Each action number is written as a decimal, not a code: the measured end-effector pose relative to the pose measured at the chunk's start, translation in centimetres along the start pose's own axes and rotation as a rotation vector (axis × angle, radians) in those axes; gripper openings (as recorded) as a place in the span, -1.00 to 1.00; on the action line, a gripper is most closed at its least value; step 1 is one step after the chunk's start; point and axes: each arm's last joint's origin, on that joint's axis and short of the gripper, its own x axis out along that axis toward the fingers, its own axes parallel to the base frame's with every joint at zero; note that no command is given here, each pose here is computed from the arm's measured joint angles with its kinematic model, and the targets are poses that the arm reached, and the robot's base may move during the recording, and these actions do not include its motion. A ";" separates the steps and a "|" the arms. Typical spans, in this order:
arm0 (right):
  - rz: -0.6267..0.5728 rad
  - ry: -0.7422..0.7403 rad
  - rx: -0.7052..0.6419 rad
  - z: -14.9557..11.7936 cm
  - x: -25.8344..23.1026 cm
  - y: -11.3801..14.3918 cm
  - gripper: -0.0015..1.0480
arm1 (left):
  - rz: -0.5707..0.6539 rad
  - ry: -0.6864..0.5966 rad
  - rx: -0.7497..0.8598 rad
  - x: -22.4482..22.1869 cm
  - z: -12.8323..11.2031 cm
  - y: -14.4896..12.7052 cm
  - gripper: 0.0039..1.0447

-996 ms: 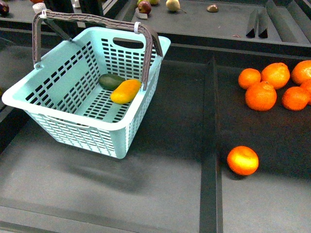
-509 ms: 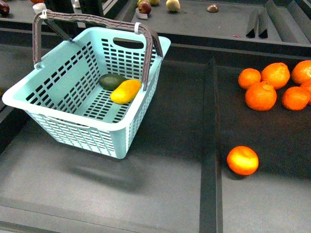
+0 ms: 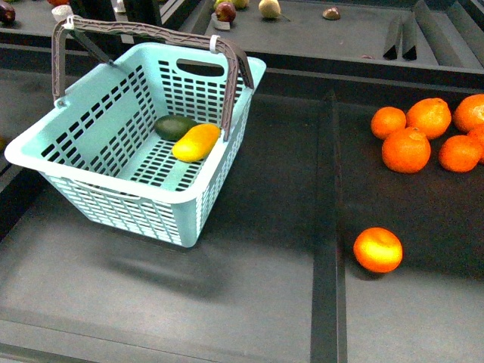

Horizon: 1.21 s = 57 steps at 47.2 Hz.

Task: Pick mango and avocado into basket

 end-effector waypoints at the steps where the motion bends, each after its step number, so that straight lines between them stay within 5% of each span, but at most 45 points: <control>1: 0.000 0.000 0.000 0.0 0.0 0.0 0.85 | 0.000 -0.001 0.000 -0.2 -0.1 0.0 -0.95; 30: 0.000 0.000 0.000 0.0 0.0 0.0 0.85 | -0.001 -0.012 0.007 -3.2 -2.7 0.0 -0.95; 57: 0.000 0.000 0.000 0.0 0.0 0.0 0.85 | 0.000 -0.025 0.007 -4.5 -2.6 0.0 -0.95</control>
